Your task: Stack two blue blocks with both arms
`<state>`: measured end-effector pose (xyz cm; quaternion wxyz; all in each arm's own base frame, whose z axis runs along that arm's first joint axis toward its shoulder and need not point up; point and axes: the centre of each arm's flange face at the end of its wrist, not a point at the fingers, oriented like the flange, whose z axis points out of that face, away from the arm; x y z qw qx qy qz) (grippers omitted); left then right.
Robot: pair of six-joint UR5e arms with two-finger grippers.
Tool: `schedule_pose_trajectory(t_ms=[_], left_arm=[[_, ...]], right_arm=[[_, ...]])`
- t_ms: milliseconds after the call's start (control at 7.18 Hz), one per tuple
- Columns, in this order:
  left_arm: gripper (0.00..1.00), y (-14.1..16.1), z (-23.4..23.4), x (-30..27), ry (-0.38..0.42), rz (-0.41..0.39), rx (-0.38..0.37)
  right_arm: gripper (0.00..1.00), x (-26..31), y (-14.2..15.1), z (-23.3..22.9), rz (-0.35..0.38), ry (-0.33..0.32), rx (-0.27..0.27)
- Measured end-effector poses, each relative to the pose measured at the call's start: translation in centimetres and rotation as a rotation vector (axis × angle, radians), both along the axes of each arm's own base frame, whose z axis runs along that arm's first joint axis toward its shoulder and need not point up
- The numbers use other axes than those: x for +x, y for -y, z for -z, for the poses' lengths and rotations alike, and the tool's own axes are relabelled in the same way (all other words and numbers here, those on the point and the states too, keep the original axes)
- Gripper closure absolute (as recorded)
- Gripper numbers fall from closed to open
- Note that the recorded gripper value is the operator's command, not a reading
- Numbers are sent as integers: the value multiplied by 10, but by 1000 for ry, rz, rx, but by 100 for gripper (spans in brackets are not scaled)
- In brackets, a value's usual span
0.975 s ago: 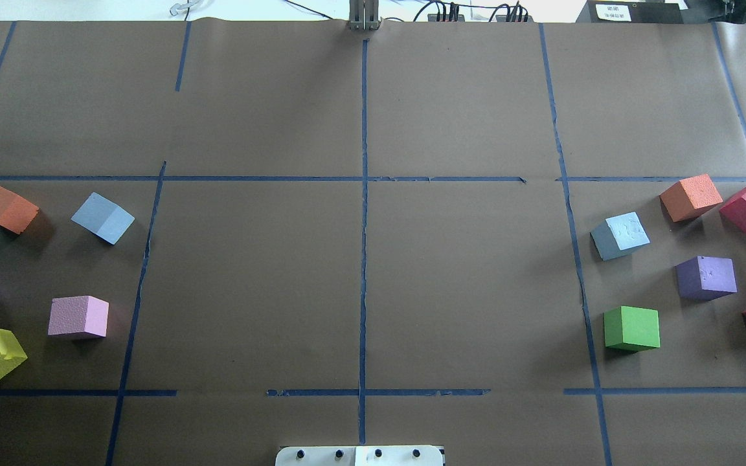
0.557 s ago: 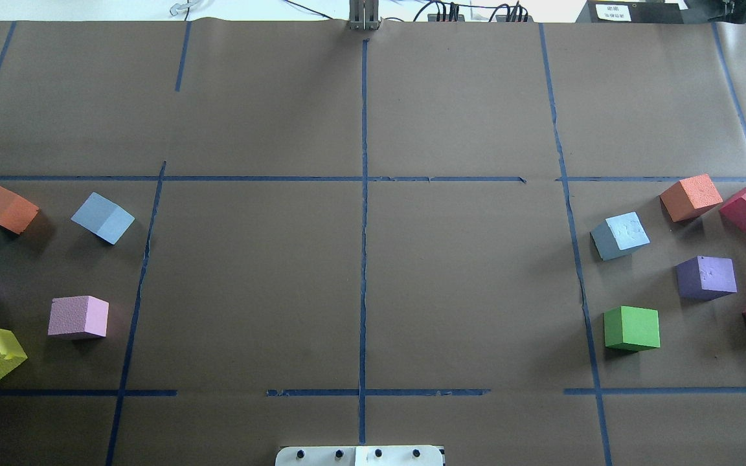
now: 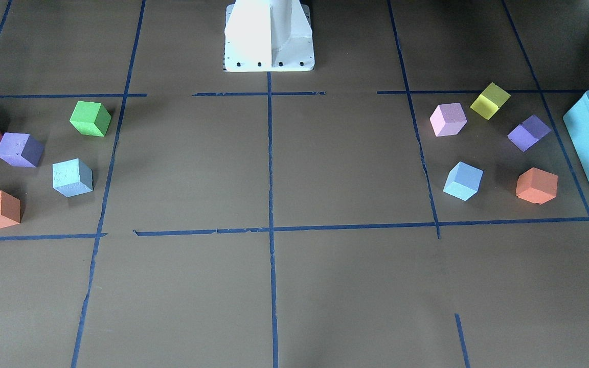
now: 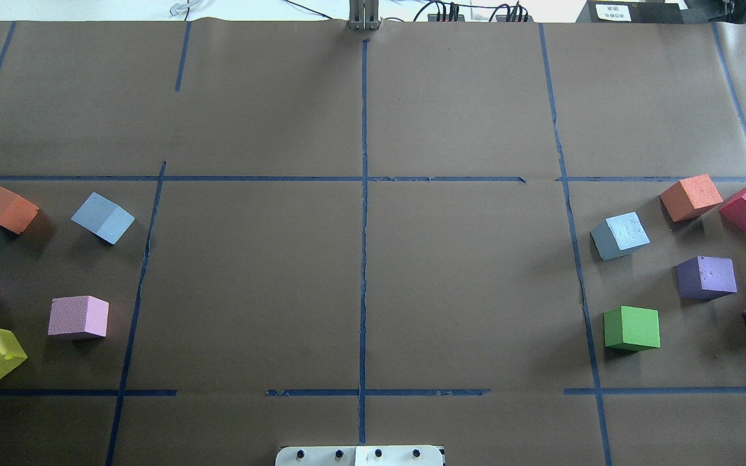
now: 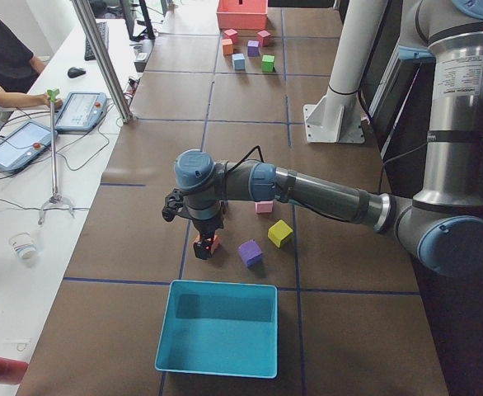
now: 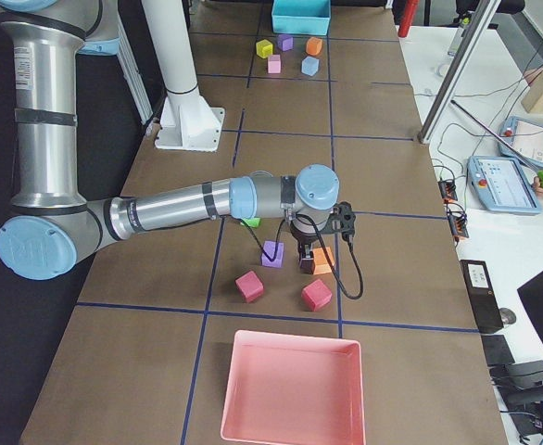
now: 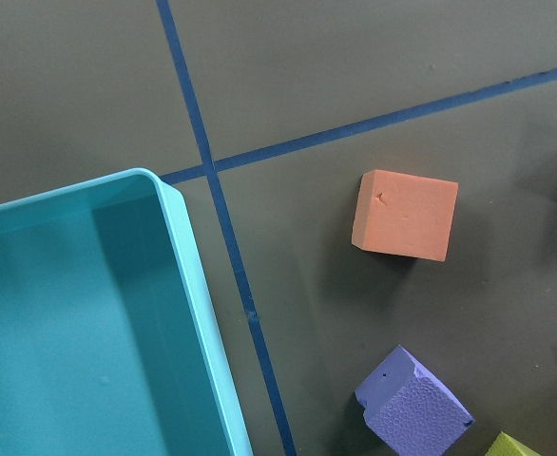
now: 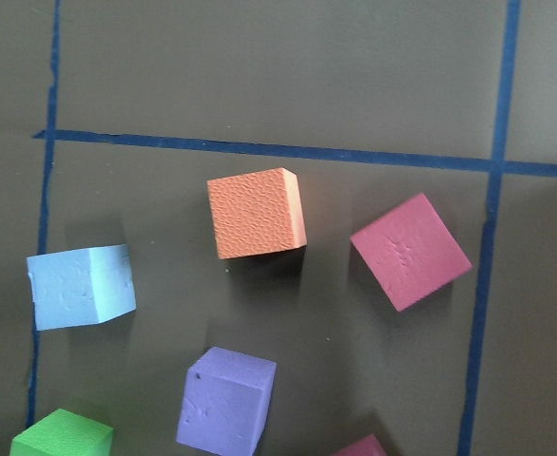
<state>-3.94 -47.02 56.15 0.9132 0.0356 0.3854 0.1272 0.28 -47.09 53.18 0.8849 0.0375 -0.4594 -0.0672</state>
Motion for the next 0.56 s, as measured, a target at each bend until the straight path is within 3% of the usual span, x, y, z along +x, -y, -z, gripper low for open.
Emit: schedule_pose_trajectory(t_ms=[279,557], left_arm=[[0,-2,0,-1,1,5,1],[0,-2,7,0,-1,13,8]], right_arm=[[1,-49,11,18,0,-30,-3],[1,-116,27,51,-56,-77,-40]])
